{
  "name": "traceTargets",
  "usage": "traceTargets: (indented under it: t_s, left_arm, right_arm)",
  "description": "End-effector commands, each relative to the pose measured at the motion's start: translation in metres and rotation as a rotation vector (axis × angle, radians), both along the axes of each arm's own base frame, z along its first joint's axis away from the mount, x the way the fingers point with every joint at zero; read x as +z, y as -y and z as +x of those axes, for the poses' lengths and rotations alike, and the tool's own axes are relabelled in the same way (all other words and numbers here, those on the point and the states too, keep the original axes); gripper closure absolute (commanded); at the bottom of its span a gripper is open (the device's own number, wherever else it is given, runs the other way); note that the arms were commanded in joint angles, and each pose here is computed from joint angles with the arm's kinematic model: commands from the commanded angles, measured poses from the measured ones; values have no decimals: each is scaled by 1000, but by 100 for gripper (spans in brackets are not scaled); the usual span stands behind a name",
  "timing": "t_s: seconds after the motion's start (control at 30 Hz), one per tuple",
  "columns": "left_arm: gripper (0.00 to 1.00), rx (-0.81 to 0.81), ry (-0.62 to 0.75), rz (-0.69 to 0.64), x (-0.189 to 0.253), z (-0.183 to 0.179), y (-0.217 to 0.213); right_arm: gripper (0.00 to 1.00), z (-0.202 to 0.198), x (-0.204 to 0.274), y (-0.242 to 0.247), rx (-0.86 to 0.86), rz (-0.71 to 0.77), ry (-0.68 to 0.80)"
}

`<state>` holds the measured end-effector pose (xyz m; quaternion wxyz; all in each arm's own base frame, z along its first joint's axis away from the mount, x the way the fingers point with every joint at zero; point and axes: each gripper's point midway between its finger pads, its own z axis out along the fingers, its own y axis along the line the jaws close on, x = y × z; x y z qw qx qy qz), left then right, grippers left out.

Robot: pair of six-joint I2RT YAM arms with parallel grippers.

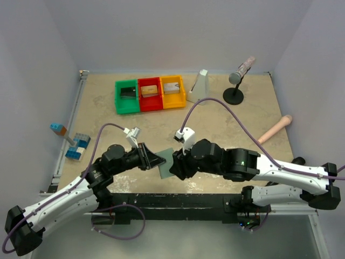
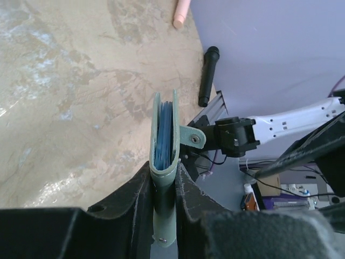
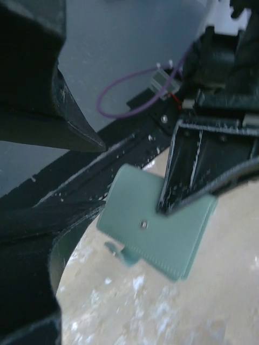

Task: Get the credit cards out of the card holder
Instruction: Open the card holder.

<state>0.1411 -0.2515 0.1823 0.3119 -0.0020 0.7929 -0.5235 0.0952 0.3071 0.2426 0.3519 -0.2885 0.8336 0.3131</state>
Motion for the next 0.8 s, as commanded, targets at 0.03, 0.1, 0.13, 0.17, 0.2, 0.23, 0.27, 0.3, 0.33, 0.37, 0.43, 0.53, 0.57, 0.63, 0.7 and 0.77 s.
traceTargets:
  t_s: [0.03,0.1,0.13,0.17,0.2,0.23,0.27,0.3,0.33,0.37,0.43,0.53,0.57,0.63,0.7,0.77]
  left_arm:
    - [100,-108,215,-163,60,-6,14]
    - [100,-142,233,-179,66,-11,16]
    - [100,-158,246,-188,69,-13,17]
    - [100,-167,253,-193,70,-14,17]
    - [100,-177,261,-194,70,-16,17]
    - [100,-187,265,-198,70,-18,17]
    - [100,-195,273,-202,69,-20,17]
    - [100,-205,285,-220,72,-22,16]
    - [100,-215,304,-244,73,-24,16]
    - [100,-227,313,-266,74,-26,15]
    - [100,-255,339,-320,78,-32,14]
    - [100,-301,361,-398,82,-39,12]
    - [100,-313,365,-427,85,-40,10]
    - [100,-332,367,-483,89,-41,8]
    - [100,-365,372,-536,94,-45,6]
    - [100,-405,391,-590,103,-51,4]
  right_arm:
    - [60,-28,23,-38,199,167,-33]
    - [63,-24,10,-36,170,121,-48]
    - [65,-19,4,-33,140,106,-49]
    - [66,-16,-1,-30,113,102,-51]
    - [68,-12,-4,-26,85,108,-53]
    - [69,-8,-4,-22,59,127,-58]
    - [69,-3,-4,-17,32,148,-63]
    - [69,0,-6,-11,13,158,-70]
    - [70,3,-5,-4,-5,177,-79]
    - [70,6,-6,2,-20,187,-86]
    - [69,10,-6,11,-44,216,-93]
    - [69,11,-3,22,-63,246,-89]
    - [68,11,-2,24,-63,254,-88]
    - [67,9,0,26,-57,262,-89]
    - [65,7,3,26,-47,273,-91]
    - [63,7,6,27,-48,283,-90]
